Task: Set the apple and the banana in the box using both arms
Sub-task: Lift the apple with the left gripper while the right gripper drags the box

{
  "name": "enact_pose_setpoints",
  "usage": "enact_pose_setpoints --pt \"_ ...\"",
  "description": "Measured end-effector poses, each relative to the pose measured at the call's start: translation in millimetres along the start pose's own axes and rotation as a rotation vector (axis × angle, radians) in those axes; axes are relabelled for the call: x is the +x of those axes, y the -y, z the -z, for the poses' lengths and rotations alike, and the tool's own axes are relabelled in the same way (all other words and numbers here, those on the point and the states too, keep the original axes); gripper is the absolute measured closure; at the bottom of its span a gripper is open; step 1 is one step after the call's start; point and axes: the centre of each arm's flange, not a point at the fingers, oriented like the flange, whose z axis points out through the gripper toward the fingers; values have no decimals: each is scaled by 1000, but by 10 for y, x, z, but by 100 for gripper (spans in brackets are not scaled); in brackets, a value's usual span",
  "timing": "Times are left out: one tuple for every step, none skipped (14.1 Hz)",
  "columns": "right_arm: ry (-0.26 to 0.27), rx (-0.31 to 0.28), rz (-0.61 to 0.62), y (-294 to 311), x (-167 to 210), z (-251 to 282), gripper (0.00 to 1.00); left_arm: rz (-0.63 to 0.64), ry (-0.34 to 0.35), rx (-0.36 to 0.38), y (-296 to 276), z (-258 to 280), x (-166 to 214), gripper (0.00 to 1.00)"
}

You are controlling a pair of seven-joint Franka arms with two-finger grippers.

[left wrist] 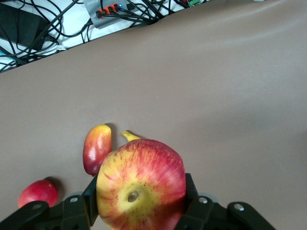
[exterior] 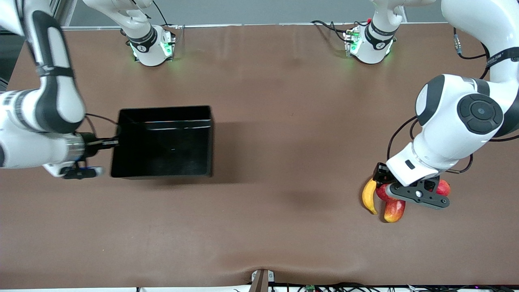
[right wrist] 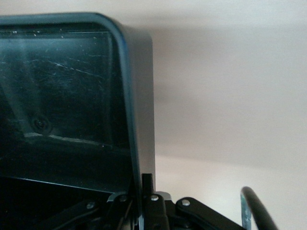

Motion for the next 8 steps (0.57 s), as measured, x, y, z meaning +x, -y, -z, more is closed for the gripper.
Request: enact_pose_setpoints --pt "-1 -6 -8 273 8 -58 94 2 6 -4 -55 36 -13 33" --pt "-8 -20 -26 549 12 -123 94 13 18 -9 -127 75 -34 33" --pt "-24 -34 -36 825 15 -190 94 20 33 -14 -206 110 -58 33" --pt "-49 -46 -26 1119 17 -271 94 22 46 -18 -284 143 -84 33" --pt "-69 -58 -3 1397 11 -368 94 20 54 -20 -350 183 -110 33" --pt "-79 -68 22 1649 3 -497 94 15 60 -19 -395 225 -144 33" --pt "-87 -68 37 1861 6 -644 94 10 65 -16 -430 261 -188 33" --pt "-86 -56 40 2036 21 -813 94 5 70 -13 -473 294 -236 33"
